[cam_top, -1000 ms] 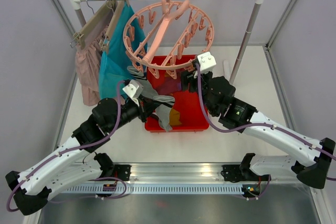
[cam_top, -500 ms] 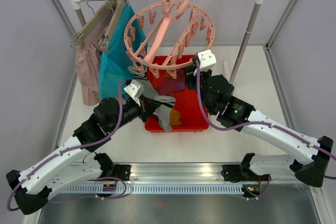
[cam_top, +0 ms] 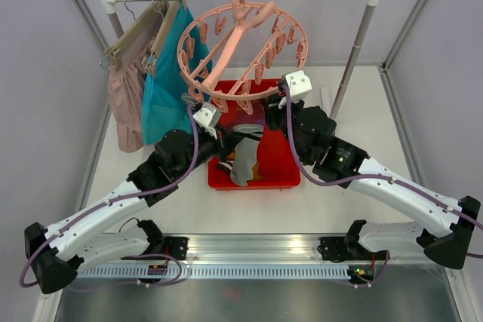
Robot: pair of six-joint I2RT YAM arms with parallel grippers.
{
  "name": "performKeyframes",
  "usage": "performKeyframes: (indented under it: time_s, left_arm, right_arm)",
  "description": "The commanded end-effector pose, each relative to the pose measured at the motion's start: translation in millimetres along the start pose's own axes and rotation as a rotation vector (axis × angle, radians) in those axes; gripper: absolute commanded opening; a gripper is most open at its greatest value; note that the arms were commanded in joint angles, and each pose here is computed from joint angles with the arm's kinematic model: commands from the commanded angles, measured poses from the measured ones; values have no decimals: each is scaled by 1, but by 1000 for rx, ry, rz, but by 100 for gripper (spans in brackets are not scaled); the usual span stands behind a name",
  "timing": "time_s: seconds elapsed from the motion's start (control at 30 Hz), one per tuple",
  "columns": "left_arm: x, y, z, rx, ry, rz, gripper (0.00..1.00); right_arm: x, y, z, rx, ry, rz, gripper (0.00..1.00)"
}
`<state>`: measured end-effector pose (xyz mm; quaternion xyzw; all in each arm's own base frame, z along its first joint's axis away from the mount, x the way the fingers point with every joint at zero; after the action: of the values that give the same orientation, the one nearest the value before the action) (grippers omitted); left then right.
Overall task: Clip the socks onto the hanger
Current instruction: Open the clamp at the hanger.
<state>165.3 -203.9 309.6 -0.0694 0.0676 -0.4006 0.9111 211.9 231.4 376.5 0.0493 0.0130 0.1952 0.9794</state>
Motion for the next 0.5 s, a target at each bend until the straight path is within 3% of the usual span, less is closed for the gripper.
performKeyframes:
  time_s: [0.0,0.17,0.47]
  left_arm:
    - [15,-4,31,-66,-145,31,2]
    - [38,-1,23,-81,-121,70,2]
    - [42,3,32,-84,-173,117,2]
  right_arm:
    - [-7,4,20,70,-31,43,0]
    - [-11,5,22,88,-29,65,0]
    - [-13,4,24,82,-22,67,0]
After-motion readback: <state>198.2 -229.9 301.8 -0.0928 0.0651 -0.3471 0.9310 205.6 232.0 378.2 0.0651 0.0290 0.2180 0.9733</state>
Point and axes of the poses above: each gripper's point midway between its finger pads, its own x axis out along the fingers, its own y axis along the line the jaws close on, z = x × y, the point moved 9 cm from there along -x, back along the fingers, and after that the axes turned 3 degrees about x, right-handed, at the moved point
